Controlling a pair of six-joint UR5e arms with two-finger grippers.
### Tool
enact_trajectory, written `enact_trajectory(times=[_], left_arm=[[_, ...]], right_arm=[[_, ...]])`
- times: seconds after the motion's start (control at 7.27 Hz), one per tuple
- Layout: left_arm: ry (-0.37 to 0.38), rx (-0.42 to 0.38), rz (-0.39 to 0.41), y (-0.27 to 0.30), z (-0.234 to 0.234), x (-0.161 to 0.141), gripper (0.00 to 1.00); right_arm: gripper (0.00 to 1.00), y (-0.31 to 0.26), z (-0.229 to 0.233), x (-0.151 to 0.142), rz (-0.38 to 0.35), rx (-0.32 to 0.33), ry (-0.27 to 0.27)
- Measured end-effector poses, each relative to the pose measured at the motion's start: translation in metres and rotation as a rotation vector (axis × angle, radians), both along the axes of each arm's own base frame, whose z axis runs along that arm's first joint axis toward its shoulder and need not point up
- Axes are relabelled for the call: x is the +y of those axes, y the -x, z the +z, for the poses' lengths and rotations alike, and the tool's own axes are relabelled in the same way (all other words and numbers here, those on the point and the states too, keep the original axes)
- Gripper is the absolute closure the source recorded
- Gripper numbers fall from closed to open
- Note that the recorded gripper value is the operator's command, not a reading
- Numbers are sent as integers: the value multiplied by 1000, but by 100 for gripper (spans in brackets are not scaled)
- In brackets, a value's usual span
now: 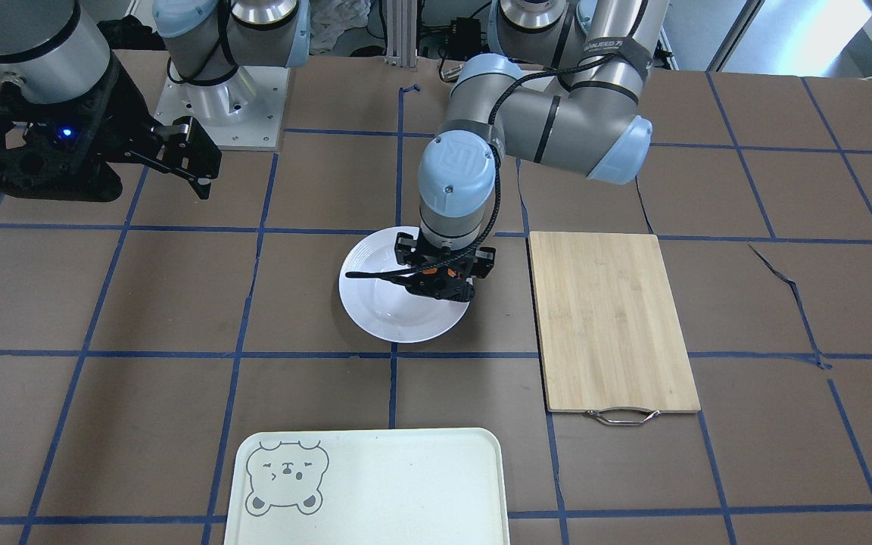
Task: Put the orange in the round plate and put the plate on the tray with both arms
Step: 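Carry the tangerine with the left gripper onto the white plate and release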
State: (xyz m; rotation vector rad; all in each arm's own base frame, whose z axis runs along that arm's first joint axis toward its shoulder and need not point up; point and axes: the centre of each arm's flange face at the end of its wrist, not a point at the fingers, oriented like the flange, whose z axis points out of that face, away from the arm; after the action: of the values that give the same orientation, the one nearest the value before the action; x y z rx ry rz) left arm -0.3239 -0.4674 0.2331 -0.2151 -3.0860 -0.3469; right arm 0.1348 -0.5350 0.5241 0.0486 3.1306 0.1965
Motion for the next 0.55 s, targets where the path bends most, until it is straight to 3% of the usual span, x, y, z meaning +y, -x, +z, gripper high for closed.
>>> enact_trajectory(times=[0.14,0.55], left_arm=[[-12,35,13,7,-12,6,1],[-8,51,77,7,-11,8,0]], right_arm=[[0,1,0,0,0,0,0],[0,2,-2,-2,-5,-10,-5]])
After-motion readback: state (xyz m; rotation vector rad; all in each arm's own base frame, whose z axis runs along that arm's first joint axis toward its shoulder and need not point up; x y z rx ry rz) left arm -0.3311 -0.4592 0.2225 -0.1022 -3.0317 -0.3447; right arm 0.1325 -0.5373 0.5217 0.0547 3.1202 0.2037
